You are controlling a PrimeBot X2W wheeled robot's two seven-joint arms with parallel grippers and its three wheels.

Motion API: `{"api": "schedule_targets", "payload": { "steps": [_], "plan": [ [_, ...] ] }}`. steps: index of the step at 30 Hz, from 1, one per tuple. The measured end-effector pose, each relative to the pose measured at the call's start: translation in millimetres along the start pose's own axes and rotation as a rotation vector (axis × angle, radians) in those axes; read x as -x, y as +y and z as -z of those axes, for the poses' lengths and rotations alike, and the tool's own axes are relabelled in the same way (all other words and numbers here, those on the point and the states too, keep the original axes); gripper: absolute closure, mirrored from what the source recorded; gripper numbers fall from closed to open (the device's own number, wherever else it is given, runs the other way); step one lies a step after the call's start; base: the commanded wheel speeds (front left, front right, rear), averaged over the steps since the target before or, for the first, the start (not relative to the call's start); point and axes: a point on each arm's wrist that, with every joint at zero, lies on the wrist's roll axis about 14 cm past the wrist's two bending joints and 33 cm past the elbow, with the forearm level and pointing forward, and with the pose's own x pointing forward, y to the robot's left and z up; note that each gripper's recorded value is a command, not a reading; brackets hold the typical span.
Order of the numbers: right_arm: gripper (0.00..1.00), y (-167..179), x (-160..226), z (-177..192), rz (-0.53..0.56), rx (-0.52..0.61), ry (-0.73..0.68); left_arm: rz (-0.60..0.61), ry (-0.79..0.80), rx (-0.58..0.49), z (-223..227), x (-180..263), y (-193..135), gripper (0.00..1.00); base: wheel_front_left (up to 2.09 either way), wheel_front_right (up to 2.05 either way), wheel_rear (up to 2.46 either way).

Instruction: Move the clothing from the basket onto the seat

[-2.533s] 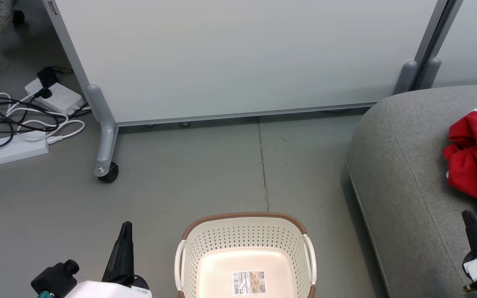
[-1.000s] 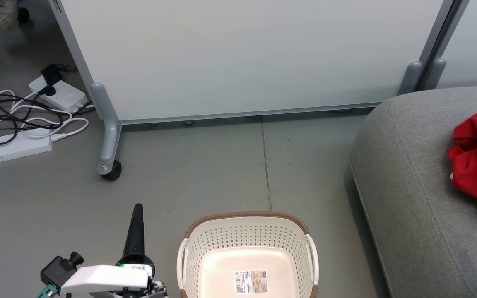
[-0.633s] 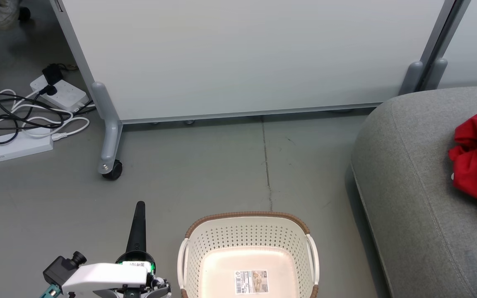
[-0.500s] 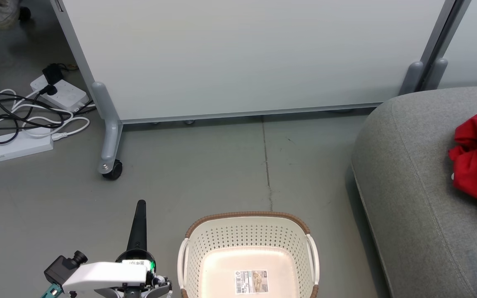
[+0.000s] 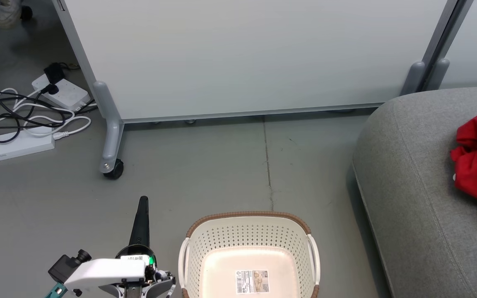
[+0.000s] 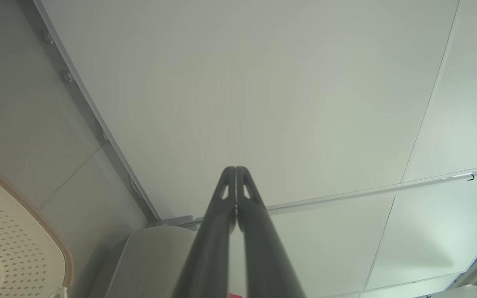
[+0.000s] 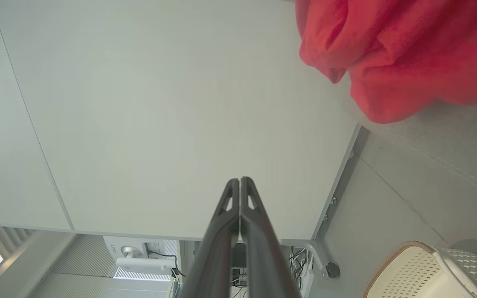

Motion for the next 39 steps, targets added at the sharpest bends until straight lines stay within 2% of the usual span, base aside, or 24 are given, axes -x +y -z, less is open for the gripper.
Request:
{"api": "schedule_targets", "payload": {
  "steps": [15,39],
  "plan": [
    [1.0,8.9,-0.8,-6.6,-0.056,-0.085,0.001,0.006,-0.004,0.097,2.4,-2.7,-4.5,1.0,0.0,0.0,0.0],
    [1.0,8.9,-0.8,-6.7,-0.056,-0.085,0.001,0.007,-0.004,0.097,2.4,-2.7,-4.6,1.0,0.0,0.0,0.0]
  ]
}}
